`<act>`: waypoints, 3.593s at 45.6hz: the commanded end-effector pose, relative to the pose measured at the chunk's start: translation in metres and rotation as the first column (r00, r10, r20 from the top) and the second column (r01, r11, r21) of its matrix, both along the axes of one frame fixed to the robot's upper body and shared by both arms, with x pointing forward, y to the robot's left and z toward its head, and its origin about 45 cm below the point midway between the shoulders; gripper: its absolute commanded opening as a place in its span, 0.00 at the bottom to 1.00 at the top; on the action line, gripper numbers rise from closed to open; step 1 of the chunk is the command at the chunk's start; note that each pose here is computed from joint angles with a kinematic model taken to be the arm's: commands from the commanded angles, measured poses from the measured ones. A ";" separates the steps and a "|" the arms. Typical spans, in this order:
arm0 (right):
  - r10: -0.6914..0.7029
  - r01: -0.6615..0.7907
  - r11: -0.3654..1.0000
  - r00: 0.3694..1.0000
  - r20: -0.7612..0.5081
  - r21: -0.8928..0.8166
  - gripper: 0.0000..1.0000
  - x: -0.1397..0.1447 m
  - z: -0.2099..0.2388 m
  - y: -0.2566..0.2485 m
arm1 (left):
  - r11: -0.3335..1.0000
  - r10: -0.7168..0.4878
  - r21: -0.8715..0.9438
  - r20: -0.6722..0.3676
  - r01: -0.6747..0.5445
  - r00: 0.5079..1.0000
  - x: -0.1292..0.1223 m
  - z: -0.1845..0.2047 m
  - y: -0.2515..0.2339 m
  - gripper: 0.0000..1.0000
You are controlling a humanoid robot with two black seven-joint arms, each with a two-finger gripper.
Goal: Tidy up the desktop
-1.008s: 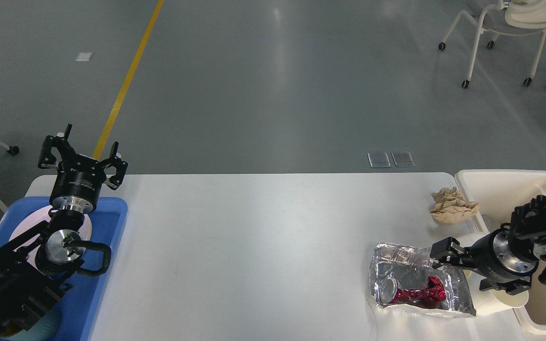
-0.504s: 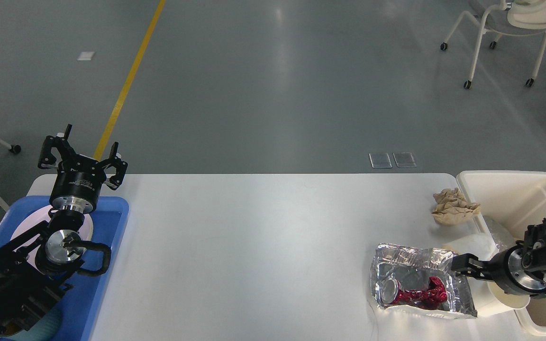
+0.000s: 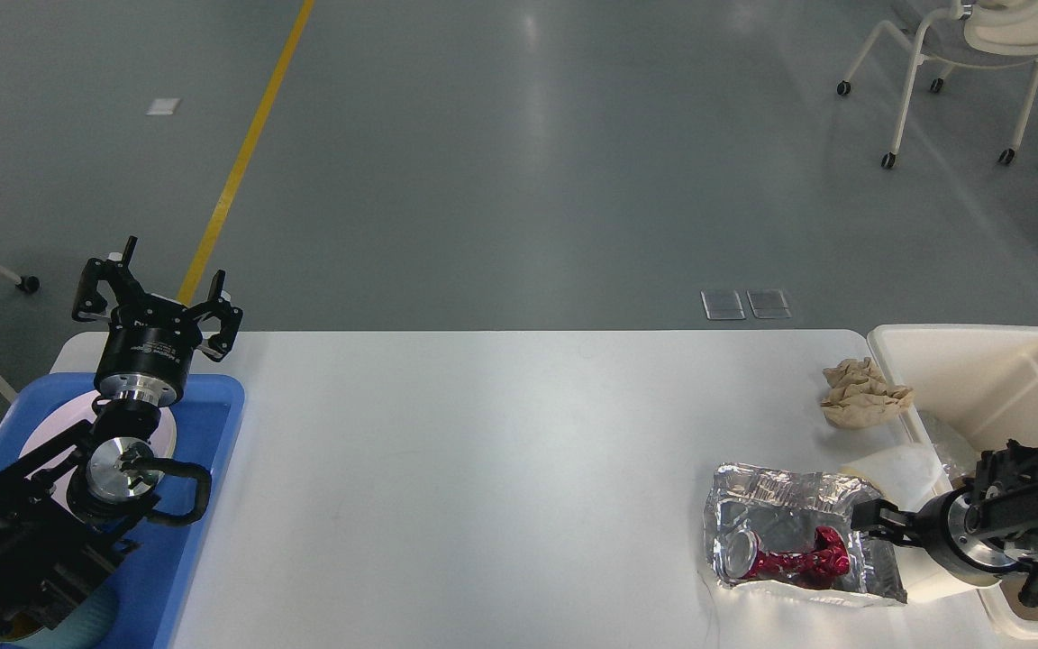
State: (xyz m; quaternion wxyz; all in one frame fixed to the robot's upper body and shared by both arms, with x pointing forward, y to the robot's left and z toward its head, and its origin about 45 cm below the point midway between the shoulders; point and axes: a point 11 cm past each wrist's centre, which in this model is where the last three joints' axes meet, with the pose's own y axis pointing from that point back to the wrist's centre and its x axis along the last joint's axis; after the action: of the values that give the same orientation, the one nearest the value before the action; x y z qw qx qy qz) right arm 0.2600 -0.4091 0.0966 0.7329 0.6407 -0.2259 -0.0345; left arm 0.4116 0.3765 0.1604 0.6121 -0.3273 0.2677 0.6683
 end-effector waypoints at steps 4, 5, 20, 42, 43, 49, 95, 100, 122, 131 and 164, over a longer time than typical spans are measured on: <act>0.002 -0.002 1.000 1.000 -0.021 0.010 0.63 -0.009 -0.009 0.002 | 1.000 0.000 0.000 0.000 0.000 1.000 0.000 0.000 0.000 0.97; 0.002 -0.002 1.000 1.000 -0.022 0.010 0.56 -0.010 -0.010 0.002 | 1.000 0.000 0.000 0.000 0.000 1.000 0.000 0.000 0.000 0.97; 0.000 0.000 1.000 1.000 0.000 -0.012 0.00 -0.011 -0.015 -0.001 | 1.000 0.000 0.000 0.000 0.000 1.000 0.000 0.000 0.000 0.97; -0.008 0.009 1.000 0.999 0.036 -0.014 0.00 -0.003 -0.006 -0.004 | 1.000 0.000 0.000 0.000 0.000 1.000 0.000 0.000 0.000 0.97; -0.012 0.013 1.000 0.999 0.040 -0.014 0.00 -0.002 -0.004 -0.005 | 1.000 0.000 0.000 0.000 0.000 1.000 0.000 0.000 0.000 0.97; -0.027 0.026 1.000 0.999 0.022 0.017 0.00 -0.003 0.008 -0.006 | 1.000 0.000 0.000 0.000 0.000 1.000 0.000 0.000 0.000 0.97; 0.050 -0.043 0.966 0.999 -0.021 0.256 0.00 0.043 0.147 0.022 | 1.000 0.000 0.000 0.001 0.000 1.000 0.000 0.001 0.000 0.97; 0.127 -0.115 0.945 0.992 -0.021 0.307 0.00 0.058 0.193 0.045 | 1.000 0.000 0.000 0.000 0.000 1.000 0.000 0.000 0.000 0.97; 0.381 -0.362 0.893 0.924 -0.022 0.268 0.00 0.059 0.267 0.121 | 1.000 0.000 0.000 0.000 0.000 1.000 0.000 0.000 0.000 0.97; 0.233 -0.228 0.963 0.972 -0.020 0.146 0.00 0.072 0.230 0.053 | 1.000 0.000 0.000 0.000 0.000 1.000 0.000 0.000 0.000 0.97; -0.105 0.259 0.903 0.907 0.408 -0.342 0.00 0.072 0.075 -0.193 | 1.000 0.000 0.000 0.000 0.000 1.000 0.000 0.000 0.000 0.97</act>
State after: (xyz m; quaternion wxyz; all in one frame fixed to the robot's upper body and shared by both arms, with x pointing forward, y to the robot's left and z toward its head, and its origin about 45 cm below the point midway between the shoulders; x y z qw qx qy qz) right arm 0.3373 -0.5977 0.1785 0.7759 0.4606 -0.4267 0.0616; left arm 0.4115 0.3765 0.1604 0.6121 -0.3272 0.2677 0.6683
